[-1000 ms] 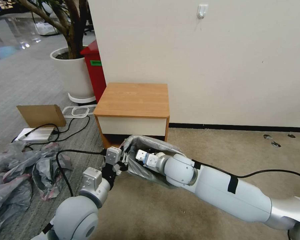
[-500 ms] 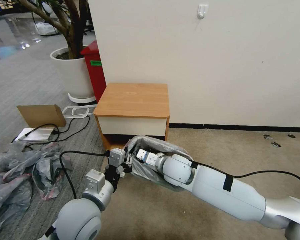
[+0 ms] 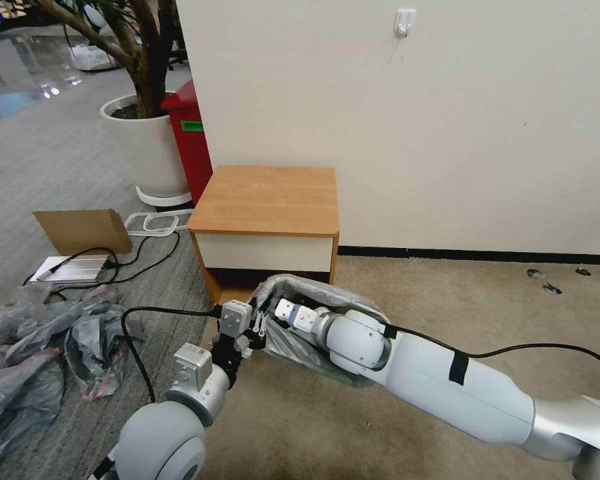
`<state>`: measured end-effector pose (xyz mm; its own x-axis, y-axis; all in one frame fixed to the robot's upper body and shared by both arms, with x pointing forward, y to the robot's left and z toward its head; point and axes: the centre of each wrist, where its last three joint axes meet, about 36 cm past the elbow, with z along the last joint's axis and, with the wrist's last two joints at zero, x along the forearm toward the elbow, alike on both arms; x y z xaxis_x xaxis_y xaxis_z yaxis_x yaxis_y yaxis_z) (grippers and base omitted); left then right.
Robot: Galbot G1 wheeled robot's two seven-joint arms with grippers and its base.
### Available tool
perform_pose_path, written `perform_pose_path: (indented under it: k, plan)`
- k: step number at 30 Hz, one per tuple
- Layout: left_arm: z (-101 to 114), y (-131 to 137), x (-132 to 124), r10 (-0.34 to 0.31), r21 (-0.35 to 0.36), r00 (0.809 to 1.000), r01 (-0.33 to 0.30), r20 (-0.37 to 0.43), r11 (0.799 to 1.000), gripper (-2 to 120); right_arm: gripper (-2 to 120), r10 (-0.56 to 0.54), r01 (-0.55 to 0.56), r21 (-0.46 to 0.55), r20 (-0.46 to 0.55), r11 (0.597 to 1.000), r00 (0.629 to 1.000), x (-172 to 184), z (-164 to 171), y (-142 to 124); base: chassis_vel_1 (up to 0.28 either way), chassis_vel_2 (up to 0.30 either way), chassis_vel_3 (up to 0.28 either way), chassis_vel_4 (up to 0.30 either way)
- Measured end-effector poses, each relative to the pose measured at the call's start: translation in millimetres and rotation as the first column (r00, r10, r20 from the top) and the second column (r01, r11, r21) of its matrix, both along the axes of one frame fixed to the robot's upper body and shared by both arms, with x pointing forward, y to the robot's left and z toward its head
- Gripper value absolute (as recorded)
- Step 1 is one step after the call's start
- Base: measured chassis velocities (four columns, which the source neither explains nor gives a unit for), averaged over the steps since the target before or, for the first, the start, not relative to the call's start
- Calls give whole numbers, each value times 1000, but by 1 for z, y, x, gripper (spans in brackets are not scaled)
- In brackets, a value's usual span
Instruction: Pick up the garbage bag from the table and place it over the trash can.
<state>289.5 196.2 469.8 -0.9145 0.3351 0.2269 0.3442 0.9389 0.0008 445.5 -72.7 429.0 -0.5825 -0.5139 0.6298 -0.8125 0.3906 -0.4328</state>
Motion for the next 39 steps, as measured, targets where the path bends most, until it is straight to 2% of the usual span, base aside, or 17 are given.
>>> perform_pose_path:
  k: [4, 7, 12, 16, 22, 24, 26, 28, 30, 31, 32, 34, 35, 36, 38, 39]
  plan:
    - [-5, 1, 3, 8, 0, 1000, -8, -11, 1000, 9, 0, 4, -4, 6, -8, 1000, 1000, -1, 3, -2, 0, 0, 0, 0]
    - [-10, 1, 6, 36, -57, 998, -39, -61, 998, 9, 0, 12, -12, 12, -15, 1000, 1000, -2, 6, -5, 0, 0, 0, 0]
    - [-17, 1, 9, 64, -104, 991, -76, -116, 992, 9, 0, 15, -14, 20, -26, 1000, 1000, -4, 8, -9, 0, 0, 0, 0]
    - [-29, -1, 15, 110, -175, 973, -147, -203, 974, 9, 0, 21, -19, 54, -37, 998, 999, -10, 15, -18, 0, 0, 0, 0]
    - [-45, -4, 19, 137, -216, 951, -200, -277, 956, 9, 0, 16, -11, 89, -57, 996, 998, -17, 17, -27, 0, 0, 0, 0]
    - [-50, -4, 20, 149, -233, 939, -227, -310, 946, 9, 0, 10, -2, 108, -68, 994, 998, -22, 19, -34, 0, 0, 0, 0]
    - [-54, -4, 22, 166, -261, 920, -268, -356, 927, 9, 0, -7, 20, 144, -93, 989, 996, -32, 20, -46, 0, 0, 0, 0]
    - [-55, -4, 23, 171, -269, 913, -281, -370, 921, 9, 0, -14, 29, 161, -98, 987, 995, -35, 22, -50, 0, 0, 0, 0]
    - [-58, -3, 25, 184, -287, 894, -317, -408, 904, 9, 0, -48, 69, 230, -95, 971, 994, -44, 29, -66, 0, 0, 0, 0]
    - [-58, -3, 25, 184, -287, 894, -317, -408, 904, 9, 0, -48, 69, 230, -95, 971, 994, -44, 29, -66, 0, 0, 0, 0]
    - [-59, -3, 25, 187, -292, 887, -328, -421, 898, 9, 0, -59, 81, 260, -90, 962, 994, -47, 32, -71, 0, 0, 0, 0]
    - [-61, -3, 25, 187, -308, 868, -354, -460, 883, 9, 0, -119, 132, 403, -57, 906, 991, -56, 39, -88, 0, 0, 0, 0]
    - [-61, -3, 25, 187, -308, 868, -354, -460, 883, 9, 0, -119, 132, 403, -57, 906, 991, -56, 39, -88, 0, 0, 0, 0]
    - [-62, -3, 24, 183, -309, 857, -361, -481, 880, 9, 0, -168, 165, 475, -38, 864, 985, -62, 40, -98, 0, 0, 0, 0]
    - [-66, -5, 19, 173, -302, 843, -363, -510, 881, 9, 9, -284, 236, 572, -4, 786, 959, -77, 36, -113, 0, 0, 0, 0]
    - [-66, -5, 19, 173, -302, 843, -363, -510, 881, 9, 9, -284, 236, 572, -4, 786, 959, -77, 36, -113, 0, 0, 0, 0]
